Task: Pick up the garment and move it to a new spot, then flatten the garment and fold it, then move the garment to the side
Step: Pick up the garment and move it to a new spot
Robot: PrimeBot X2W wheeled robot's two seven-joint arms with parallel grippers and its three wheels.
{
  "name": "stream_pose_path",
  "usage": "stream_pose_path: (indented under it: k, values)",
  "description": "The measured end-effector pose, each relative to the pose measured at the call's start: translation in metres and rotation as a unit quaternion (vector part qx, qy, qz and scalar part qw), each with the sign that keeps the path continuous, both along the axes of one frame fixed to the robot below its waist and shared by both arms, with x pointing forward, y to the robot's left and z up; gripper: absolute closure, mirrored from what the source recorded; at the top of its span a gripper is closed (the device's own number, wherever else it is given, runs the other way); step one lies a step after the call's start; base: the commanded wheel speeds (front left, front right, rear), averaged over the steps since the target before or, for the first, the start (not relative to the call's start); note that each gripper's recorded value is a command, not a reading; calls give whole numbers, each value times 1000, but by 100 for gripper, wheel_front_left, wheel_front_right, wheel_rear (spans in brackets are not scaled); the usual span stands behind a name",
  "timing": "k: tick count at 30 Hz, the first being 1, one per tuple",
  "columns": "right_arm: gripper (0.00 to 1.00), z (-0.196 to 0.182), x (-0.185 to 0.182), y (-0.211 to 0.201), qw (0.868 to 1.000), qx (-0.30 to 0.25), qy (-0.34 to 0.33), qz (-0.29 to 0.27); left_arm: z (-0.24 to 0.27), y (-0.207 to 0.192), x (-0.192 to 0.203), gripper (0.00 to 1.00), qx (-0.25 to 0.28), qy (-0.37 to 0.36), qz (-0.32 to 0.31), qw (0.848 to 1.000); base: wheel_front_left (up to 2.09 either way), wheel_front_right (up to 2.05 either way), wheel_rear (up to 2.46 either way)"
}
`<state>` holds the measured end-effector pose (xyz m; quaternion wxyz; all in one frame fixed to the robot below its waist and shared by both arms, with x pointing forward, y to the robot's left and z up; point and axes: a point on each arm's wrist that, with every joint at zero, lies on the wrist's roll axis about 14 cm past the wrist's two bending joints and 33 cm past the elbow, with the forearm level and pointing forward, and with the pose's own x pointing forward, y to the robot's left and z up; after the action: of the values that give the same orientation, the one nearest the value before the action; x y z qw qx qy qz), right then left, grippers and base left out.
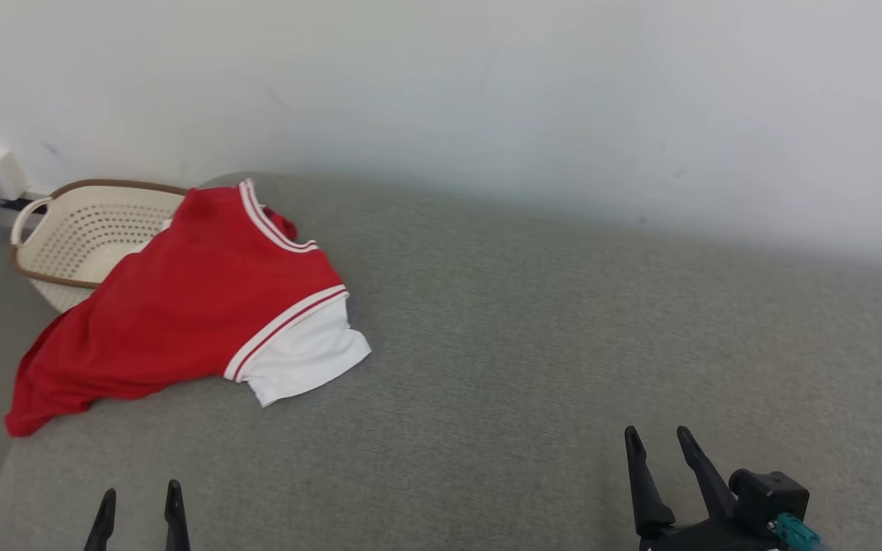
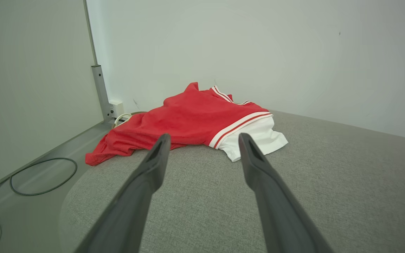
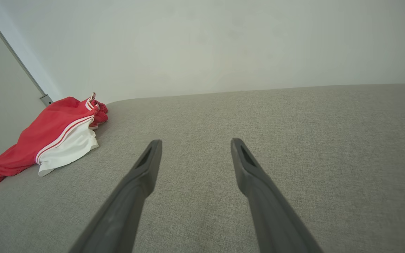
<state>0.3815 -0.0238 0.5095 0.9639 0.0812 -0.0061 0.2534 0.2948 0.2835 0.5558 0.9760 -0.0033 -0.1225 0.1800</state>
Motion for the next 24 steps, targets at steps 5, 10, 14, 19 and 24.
stream_pose_path:
  k: [5, 10, 14, 19, 24]
  values:
    - [0, 0, -4, 22, 999, -3, -1, 33, -3, 19, -24, 0, 4, 5, 36, 999, 0, 0, 0]
    - [0, -1, -9, 46, 998, -4, 0, 69, -3, 36, -47, 0, 7, 3, 72, 997, 0, 0, 0]
    - [0, 1, -11, 58, 996, -6, -3, 87, -6, 45, -63, 0, 6, 6, 92, 996, 0, 0, 0]
    - [0, 1, -14, 68, 995, -7, -4, 101, -6, 52, -73, 0, 6, 5, 108, 994, 0, 0, 0]
    - [0, -2, -15, 68, 995, -8, 0, 103, -4, 53, -72, 0, 7, 4, 111, 994, 0, 0, 0]
